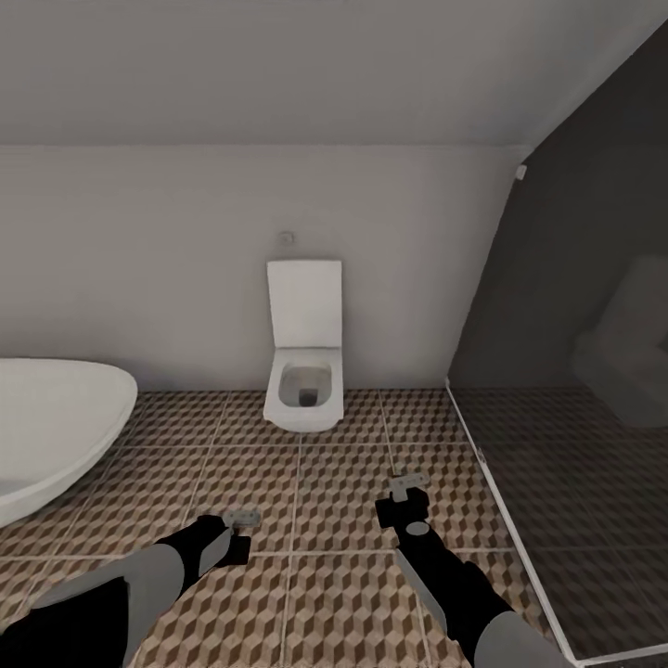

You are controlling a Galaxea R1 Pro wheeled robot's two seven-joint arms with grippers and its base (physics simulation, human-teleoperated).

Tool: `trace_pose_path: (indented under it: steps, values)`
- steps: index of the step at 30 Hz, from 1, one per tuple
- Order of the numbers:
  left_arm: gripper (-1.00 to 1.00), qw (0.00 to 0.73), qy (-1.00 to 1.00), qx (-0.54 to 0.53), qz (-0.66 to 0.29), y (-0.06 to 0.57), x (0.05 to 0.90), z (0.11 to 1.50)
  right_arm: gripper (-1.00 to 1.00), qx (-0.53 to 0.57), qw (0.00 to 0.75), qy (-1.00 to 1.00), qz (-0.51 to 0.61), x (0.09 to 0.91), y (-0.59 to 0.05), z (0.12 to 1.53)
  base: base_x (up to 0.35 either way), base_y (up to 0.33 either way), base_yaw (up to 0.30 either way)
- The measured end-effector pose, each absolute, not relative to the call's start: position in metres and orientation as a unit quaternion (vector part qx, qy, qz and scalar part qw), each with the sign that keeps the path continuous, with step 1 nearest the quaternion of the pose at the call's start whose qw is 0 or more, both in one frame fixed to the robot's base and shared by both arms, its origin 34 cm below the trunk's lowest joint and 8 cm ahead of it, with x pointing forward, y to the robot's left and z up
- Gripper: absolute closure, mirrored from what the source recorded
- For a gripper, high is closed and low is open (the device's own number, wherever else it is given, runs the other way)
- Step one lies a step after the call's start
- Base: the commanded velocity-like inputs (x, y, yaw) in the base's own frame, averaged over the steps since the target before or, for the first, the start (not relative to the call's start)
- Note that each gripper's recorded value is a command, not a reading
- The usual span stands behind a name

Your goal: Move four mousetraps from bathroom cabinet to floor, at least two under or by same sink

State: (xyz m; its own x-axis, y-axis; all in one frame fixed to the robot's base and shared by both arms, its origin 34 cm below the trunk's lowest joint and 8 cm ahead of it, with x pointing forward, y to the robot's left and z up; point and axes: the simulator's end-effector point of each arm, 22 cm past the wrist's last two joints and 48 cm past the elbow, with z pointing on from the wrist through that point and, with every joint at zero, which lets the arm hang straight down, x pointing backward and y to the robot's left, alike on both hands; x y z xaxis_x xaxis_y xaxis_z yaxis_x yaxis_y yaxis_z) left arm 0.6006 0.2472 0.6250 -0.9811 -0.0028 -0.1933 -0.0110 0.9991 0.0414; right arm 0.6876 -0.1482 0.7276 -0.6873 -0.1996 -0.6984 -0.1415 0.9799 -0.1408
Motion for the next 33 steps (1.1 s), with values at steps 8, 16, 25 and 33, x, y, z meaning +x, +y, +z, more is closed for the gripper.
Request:
trace_pose_path:
  steps: [8, 16, 25, 33]
  values:
    - [1.00, 0.091, 0.996, -0.003, 0.021, 0.247, 0.599, 0.610, 1.00, -0.093, 0.379, 0.920, -0.037, 0.687, -0.148, 0.711, 0.000, 0.000, 0.000]
    - [1.00, 0.085, 0.996, -0.003, 0.021, 0.246, 0.596, 0.594, 1.00, -0.093, 0.373, 0.922, -0.037, 0.685, -0.148, 0.694, 0.000, 0.000, 0.000]
    - [1.00, 0.078, 0.997, -0.003, 0.021, 0.246, 0.593, 0.575, 1.00, -0.094, 0.367, 0.925, -0.036, 0.683, -0.148, 0.674, 0.000, 0.000, 0.000]
    - [1.00, 0.072, 0.997, -0.003, 0.021, 0.246, 0.590, 0.558, 1.00, -0.094, 0.361, 0.927, -0.035, 0.681, -0.148, 0.656, 0.000, 0.000, 0.000]
